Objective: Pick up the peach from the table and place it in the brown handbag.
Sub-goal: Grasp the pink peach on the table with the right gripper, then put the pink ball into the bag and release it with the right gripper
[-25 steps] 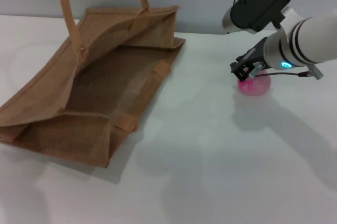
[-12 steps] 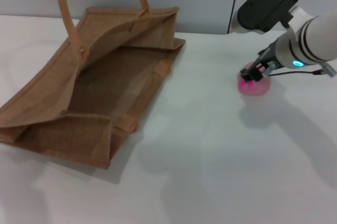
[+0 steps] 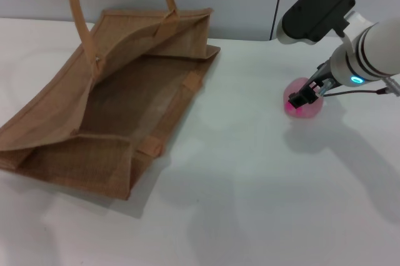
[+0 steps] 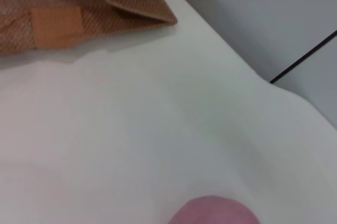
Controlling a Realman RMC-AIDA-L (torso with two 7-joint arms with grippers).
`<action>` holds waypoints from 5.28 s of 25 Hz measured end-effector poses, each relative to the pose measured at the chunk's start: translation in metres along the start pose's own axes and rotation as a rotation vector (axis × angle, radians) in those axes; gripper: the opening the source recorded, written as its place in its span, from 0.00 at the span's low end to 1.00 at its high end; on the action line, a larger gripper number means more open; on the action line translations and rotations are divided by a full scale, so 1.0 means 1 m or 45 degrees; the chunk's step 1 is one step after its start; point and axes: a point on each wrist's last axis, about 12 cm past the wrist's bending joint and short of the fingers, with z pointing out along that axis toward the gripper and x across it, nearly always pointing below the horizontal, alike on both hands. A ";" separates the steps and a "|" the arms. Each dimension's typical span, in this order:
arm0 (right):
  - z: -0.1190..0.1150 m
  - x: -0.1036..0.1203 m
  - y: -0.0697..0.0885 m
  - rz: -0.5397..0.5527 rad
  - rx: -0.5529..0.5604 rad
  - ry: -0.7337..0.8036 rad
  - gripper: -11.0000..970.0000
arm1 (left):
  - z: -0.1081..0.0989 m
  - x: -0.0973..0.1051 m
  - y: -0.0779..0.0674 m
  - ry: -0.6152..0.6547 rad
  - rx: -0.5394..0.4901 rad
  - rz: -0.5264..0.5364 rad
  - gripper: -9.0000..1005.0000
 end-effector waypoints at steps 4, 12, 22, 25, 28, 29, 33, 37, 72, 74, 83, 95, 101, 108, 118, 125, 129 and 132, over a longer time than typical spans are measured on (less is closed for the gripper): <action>-0.003 -0.003 0.003 -0.010 -0.010 0.009 0.91 | 0.000 0.000 0.000 0.000 -0.001 0.000 0.14; 0.000 -0.001 0.002 0.001 -0.005 -0.006 0.91 | 0.001 -0.002 -0.001 -0.003 0.004 0.001 0.14; 0.012 0.008 0.000 0.041 -0.014 -0.005 0.91 | 0.001 -0.004 -0.003 -0.011 0.016 0.002 0.14; 0.014 0.006 0.000 0.043 -0.015 -0.017 0.91 | 0.001 -0.004 -0.003 -0.011 0.017 0.003 0.14; 0.015 0.006 0.000 0.039 -0.012 -0.022 0.91 | 0.001 -0.005 -0.003 -0.014 0.019 0.006 0.14; 0.016 0.006 0.000 0.035 -0.012 -0.021 0.91 | 0.001 -0.006 -0.004 -0.015 0.020 0.007 0.14; 0.019 0.009 -0.001 0.030 -0.010 -0.003 0.90 | 0.002 -0.008 -0.004 -0.019 0.025 0.011 0.14; 0.021 0.010 -0.003 0.037 -0.006 -0.001 0.90 | 0.002 -0.008 -0.005 -0.017 0.026 0.010 0.14; 0.027 0.013 -0.002 0.090 -0.064 -0.039 0.84 | 0.002 -0.008 -0.005 -0.012 0.026 0.013 0.14; 0.027 0.012 -0.002 0.087 -0.063 -0.042 0.83 | 0.002 -0.008 -0.005 -0.012 0.025 0.013 0.14; 0.025 0.006 -0.002 0.083 -0.057 -0.071 0.74 | 0.002 -0.007 -0.004 -0.012 0.024 0.012 0.14; 0.011 -0.019 0.002 0.040 -0.059 -0.178 0.63 | 0.001 -0.007 -0.004 -0.015 0.023 0.013 0.14; 0.002 -0.032 0.009 0.023 -0.092 -0.244 0.61 | 0.001 -0.008 -0.004 -0.018 0.023 0.019 0.14; -0.007 -0.048 0.036 -0.043 -0.197 -0.333 0.57 | -0.003 -0.017 -0.007 -0.065 0.026 0.047 0.14; -0.025 -0.077 0.069 -0.159 -0.291 -0.497 0.47 | -0.005 -0.026 -0.013 -0.110 0.068 0.066 0.14; -0.023 -0.078 0.075 -0.175 -0.336 -0.555 0.44 | -0.004 -0.027 -0.016 -0.105 0.084 0.073 0.14; -0.015 -0.074 0.081 -0.188 -0.381 -0.595 0.44 | -0.002 -0.028 -0.019 -0.097 0.096 0.085 0.14; -0.009 -0.071 0.085 -0.247 -0.377 -0.608 0.44 | -0.001 -0.030 -0.021 -0.101 0.102 0.089 0.14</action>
